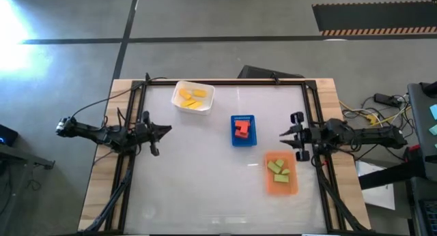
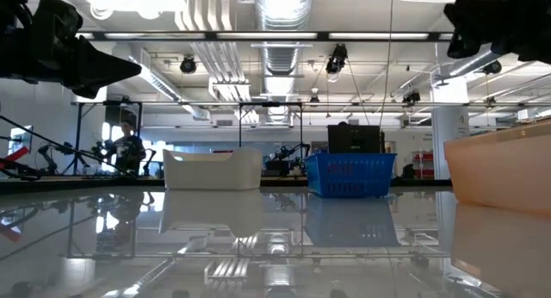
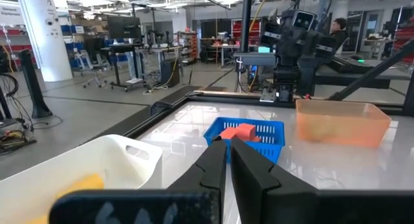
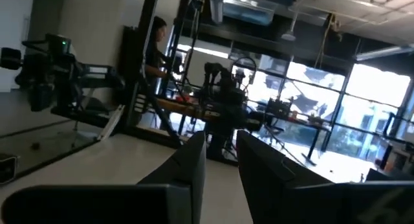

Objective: Sort & place blocks by color
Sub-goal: Return to Home Position

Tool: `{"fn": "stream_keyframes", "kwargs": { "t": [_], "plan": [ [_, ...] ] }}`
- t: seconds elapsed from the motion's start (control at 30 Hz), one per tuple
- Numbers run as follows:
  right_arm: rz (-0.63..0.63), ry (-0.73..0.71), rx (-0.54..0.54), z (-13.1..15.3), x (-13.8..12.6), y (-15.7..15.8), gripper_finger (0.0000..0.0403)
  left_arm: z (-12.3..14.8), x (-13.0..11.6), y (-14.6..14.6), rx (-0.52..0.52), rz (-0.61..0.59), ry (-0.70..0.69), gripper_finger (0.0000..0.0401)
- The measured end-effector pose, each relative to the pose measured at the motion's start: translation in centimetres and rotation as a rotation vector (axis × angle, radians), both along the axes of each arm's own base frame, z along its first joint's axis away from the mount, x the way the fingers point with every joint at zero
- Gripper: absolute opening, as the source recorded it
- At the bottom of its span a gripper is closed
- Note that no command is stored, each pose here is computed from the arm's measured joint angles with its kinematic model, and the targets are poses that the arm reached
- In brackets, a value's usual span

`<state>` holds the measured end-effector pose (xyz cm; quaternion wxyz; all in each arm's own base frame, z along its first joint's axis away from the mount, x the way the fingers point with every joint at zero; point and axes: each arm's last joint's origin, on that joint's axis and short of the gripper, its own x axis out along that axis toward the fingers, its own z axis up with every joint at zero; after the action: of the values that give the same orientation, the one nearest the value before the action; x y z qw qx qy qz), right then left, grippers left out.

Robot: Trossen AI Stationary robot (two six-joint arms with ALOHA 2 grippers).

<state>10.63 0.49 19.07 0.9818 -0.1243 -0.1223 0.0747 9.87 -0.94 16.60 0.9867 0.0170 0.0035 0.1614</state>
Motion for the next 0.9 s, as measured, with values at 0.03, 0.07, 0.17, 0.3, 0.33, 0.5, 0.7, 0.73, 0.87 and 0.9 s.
{"fn": "stream_keyframes", "kwargs": {
  "t": [0.03,0.07,0.17,0.3,0.33,0.5,0.7,0.73,0.87,0.9],
  "plan": [
    [0.007,-0.007,-0.009,0.05,-0.03,0.03,0.0077,0.01,0.00,0.00,0.000,0.000,-0.001,0.0006],
    [0.003,-0.012,-0.015,0.09,-0.06,0.02,0.0075,-0.01,0.00,0.00,0.000,0.000,0.000,0.0006],
    [0.001,-0.006,-0.011,0.03,-0.05,0.01,0.0069,-0.01,0.00,0.00,0.000,0.000,0.000,0.0006],
    [0.002,0.000,-0.005,-0.02,-0.03,0.01,0.0068,0.00,0.00,0.00,0.000,0.000,-0.001,0.0006],
    [0.002,0.000,-0.005,-0.02,-0.03,0.01,0.0068,-0.02,0.00,0.00,0.000,0.000,0.000,0.0006],
    [0.002,0.000,-0.005,-0.02,-0.03,0.01,0.0076,-0.01,0.00,0.00,0.000,0.000,-0.001,0.0006],
    [0.002,0.001,-0.005,-0.04,-0.02,0.01,0.0084,-0.01,0.00,0.00,0.000,0.000,-0.001,0.0006],
    [0.002,0.001,-0.005,-0.04,-0.02,0.01,0.0085,-0.01,0.00,0.00,-0.001,0.000,-0.001,0.0006],
    [0.002,0.001,-0.005,-0.05,-0.02,0.01,0.0086,-0.01,0.00,0.00,0.000,0.000,-0.001,0.0006],
    [0.002,0.002,-0.005,-0.05,-0.02,0.01,0.0085,-0.01,0.00,0.00,0.000,0.000,-0.001,0.0006]
  ]
}}
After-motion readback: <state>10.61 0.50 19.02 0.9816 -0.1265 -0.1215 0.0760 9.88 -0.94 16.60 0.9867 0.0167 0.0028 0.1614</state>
